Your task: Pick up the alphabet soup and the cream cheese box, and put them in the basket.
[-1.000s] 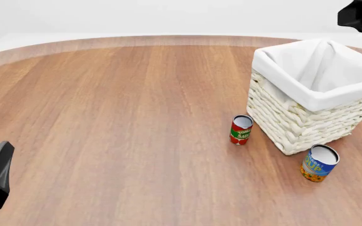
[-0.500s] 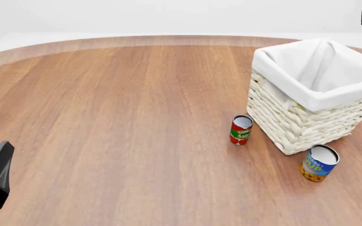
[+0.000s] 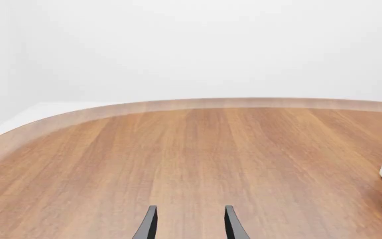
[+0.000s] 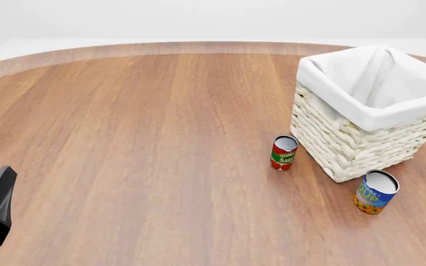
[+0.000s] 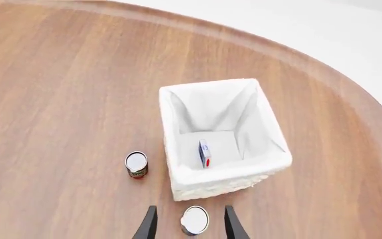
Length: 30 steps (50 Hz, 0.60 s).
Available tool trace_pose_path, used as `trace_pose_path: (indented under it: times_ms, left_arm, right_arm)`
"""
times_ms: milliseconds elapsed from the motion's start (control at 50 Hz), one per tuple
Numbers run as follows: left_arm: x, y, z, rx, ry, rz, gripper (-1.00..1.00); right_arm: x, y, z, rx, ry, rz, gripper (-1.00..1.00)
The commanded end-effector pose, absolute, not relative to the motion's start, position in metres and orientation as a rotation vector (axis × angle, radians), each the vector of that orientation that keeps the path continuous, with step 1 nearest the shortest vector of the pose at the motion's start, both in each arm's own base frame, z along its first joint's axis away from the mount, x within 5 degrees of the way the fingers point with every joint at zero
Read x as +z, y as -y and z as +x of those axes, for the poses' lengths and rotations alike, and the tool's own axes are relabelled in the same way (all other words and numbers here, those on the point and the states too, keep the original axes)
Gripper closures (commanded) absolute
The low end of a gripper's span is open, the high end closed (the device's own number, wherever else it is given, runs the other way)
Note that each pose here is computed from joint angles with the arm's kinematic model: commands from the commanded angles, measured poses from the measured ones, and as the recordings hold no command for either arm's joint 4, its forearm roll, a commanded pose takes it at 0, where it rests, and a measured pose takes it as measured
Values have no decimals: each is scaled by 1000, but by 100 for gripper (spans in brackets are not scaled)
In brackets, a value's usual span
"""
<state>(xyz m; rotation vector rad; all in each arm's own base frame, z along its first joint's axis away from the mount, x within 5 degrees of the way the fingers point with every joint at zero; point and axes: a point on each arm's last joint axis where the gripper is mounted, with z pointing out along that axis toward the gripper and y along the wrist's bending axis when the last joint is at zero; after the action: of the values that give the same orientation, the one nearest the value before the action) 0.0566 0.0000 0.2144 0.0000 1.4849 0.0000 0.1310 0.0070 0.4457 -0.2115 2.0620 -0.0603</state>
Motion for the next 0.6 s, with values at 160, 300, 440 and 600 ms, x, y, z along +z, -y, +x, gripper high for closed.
trace_pose_path:
  times_ms: [160, 300, 440, 600]
  left_arm:
    - [214, 0, 57, 0, -1485, 0, -100]
    - [214, 0, 57, 0, -1485, 0, -100]
    - [214, 0, 57, 0, -1485, 0, -100]
    - [214, 0, 57, 0, -1485, 0, -100]
  right_arm:
    - [437, -7, 113, -75, -2100, -258, -100]
    - [437, -7, 103, -67, -2106, -262, -100]
    - [431, -6, 97, -71, -2119, -271, -100]
    - [423, -6, 93, -79, -2141, -280, -100]
